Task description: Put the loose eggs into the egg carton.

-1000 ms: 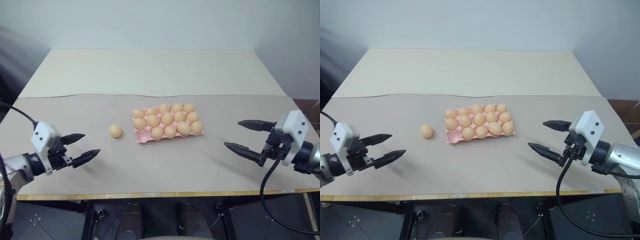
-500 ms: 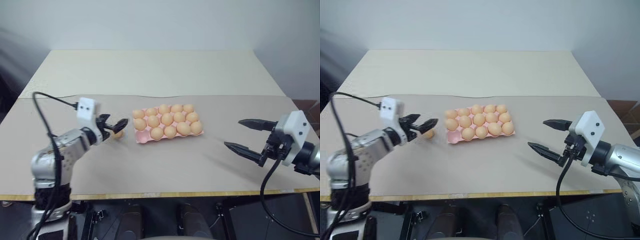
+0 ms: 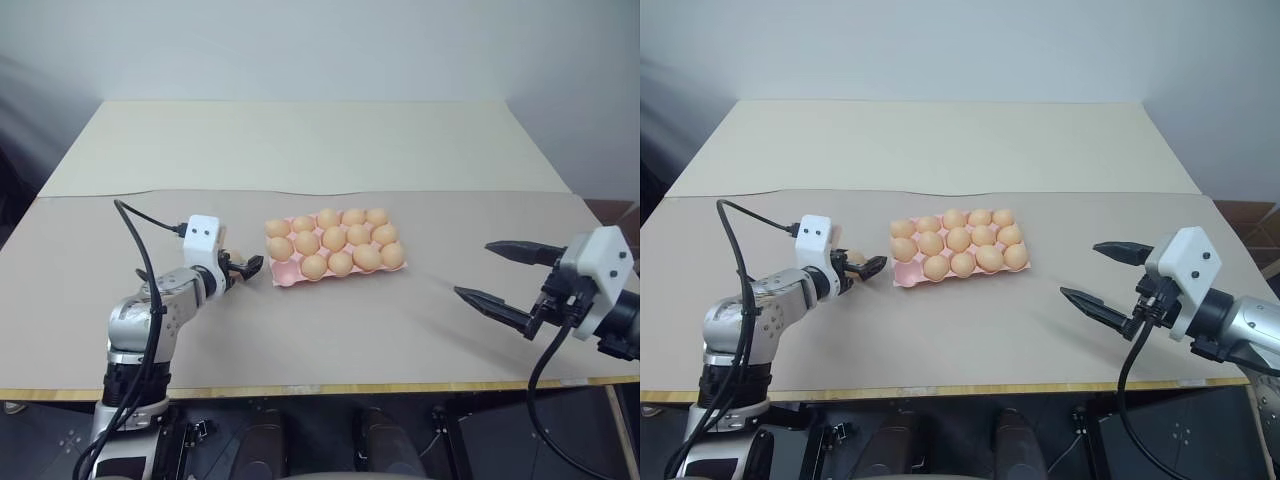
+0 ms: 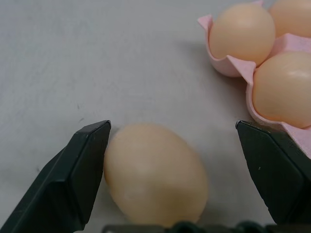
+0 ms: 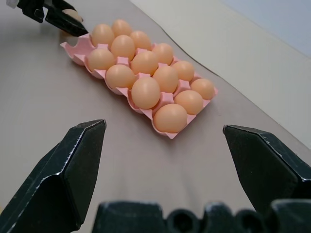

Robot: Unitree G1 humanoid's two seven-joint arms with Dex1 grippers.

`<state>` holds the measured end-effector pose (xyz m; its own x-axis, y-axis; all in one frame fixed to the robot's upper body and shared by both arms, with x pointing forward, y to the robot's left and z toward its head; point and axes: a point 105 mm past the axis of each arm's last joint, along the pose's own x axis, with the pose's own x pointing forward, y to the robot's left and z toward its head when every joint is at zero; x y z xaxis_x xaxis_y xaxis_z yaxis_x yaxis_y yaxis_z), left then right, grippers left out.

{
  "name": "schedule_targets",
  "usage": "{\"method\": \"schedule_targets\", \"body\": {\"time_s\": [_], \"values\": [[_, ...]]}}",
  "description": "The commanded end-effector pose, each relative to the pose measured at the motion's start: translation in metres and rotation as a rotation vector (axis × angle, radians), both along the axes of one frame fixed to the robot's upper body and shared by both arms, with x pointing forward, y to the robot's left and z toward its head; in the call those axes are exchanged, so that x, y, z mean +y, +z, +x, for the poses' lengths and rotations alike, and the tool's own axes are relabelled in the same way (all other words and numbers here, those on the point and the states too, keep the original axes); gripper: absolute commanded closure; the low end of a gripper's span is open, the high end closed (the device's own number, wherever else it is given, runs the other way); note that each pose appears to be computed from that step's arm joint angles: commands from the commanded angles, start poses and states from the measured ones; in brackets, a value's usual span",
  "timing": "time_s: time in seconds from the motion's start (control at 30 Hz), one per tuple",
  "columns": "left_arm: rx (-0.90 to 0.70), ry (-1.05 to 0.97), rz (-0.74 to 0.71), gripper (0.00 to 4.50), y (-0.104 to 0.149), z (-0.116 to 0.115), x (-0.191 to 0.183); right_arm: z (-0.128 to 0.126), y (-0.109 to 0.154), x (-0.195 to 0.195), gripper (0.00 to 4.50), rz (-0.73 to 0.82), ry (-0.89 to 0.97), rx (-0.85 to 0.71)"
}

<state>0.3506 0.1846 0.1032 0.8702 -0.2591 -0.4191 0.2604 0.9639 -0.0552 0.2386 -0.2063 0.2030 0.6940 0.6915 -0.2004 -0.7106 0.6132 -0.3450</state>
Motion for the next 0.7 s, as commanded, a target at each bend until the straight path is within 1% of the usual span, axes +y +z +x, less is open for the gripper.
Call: {"method": "schedule_targets", "body": {"time_s": [0.03,0.07,0.17,0.27,0.33,0.37,0.4,0.53,0.63,0.7], "values": [[-0.003,0.014,0.02,0.01,0.002,0.002,0.002,-0.004,0.01,0.001,0.0,-0.003,0.002,-0.039],[0.005,0.017,0.024,0.01,0.001,0.002,0.002,-0.004,0.01,0.0,0.0,-0.004,0.0,-0.038],[0.023,0.042,0.047,0.57,-0.003,0.002,0.006,-0.003,0.009,0.001,0.0,-0.003,-0.004,-0.039],[0.015,0.048,0.049,1.43,-0.001,0.002,0.006,-0.002,0.009,0.001,0.0,-0.001,-0.006,-0.041],[0.012,0.047,0.045,2.09,0.001,0.002,0.006,-0.002,0.009,0.002,0.0,0.0,-0.006,-0.042],[0.003,0.037,0.04,2.31,0.003,0.002,0.005,-0.001,0.009,0.002,0.0,0.0,-0.007,-0.043],[-0.007,0.026,0.034,2.4,0.007,0.002,0.005,-0.001,0.009,0.002,0.0,0.001,-0.008,-0.043],[-0.108,-0.128,-0.014,2.42,0.035,-0.002,-0.012,-0.001,0.008,0.002,0.0,0.003,-0.011,-0.045],[-0.179,-0.3,-0.073,2.42,0.057,-0.011,-0.037,-0.001,0.007,0.003,0.0,0.006,-0.013,-0.046],[-0.198,-0.421,-0.089,2.42,0.064,-0.02,-0.053,-0.001,0.007,0.004,0.0,0.008,-0.014,-0.048]]}}
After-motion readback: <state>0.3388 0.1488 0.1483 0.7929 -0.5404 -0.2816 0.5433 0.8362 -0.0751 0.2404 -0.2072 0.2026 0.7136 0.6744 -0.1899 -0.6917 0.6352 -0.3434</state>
